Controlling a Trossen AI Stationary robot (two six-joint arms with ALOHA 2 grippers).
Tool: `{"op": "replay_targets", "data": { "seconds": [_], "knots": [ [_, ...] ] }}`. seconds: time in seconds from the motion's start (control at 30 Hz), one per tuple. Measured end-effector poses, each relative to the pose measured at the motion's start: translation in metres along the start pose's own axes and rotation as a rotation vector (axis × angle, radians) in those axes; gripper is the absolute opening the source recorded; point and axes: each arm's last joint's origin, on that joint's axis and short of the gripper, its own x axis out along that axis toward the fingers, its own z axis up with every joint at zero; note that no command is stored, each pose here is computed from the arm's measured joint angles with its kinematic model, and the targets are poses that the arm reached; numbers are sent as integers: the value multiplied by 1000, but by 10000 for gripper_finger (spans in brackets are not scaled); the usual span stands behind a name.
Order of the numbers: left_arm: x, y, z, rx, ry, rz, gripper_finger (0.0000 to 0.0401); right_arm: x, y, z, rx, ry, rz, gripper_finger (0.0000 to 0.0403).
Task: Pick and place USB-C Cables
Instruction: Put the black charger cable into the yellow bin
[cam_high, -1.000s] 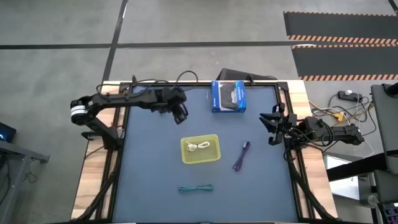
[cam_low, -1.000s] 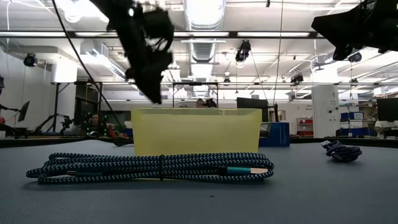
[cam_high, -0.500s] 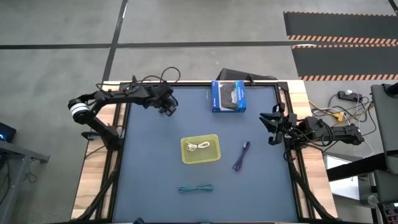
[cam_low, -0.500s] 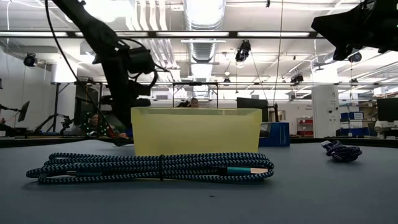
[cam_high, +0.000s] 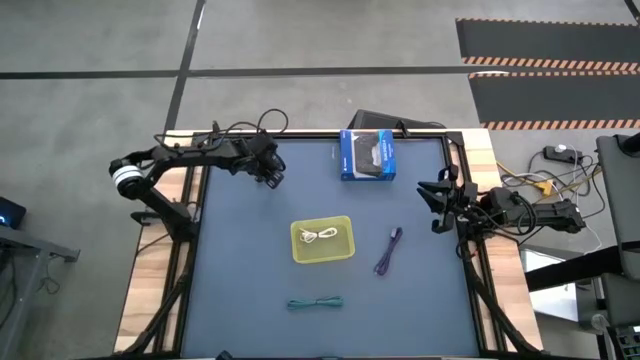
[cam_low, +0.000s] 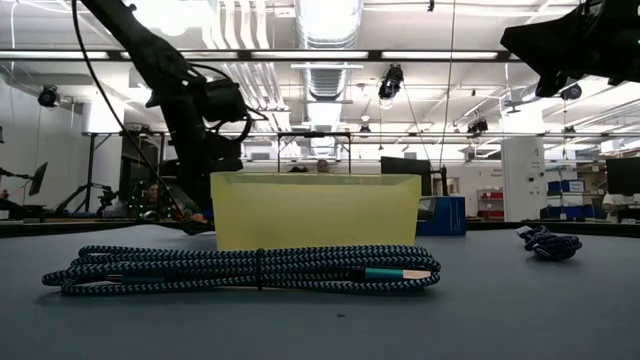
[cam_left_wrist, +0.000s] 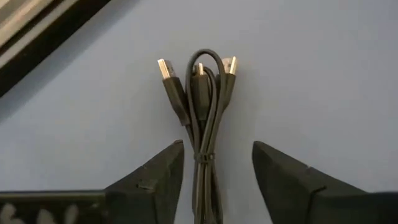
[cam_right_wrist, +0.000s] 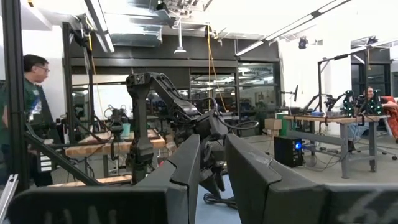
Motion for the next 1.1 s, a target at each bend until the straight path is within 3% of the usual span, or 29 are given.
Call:
{"op": "replay_targets", "data": {
  "seconds": [0.2,0.33,0.63,0.83,1.1],
  "knots": [
    [8,0,-7,-35,-55,7,217,0,0,0,0,0,-1,68],
    [13,1,-11,-46,-109,13,219,0,0,0,0,0,0,68],
    [22,3,-31,-59,-79,35,213,0,0,0,-1,1,0,68],
    [26,4,-41,-69,-71,29,154,0,0,0,-1,1,0,68],
    [27,4,-44,-63,-55,16,30,0,0,-1,-1,8,0,68]
  ]
}}
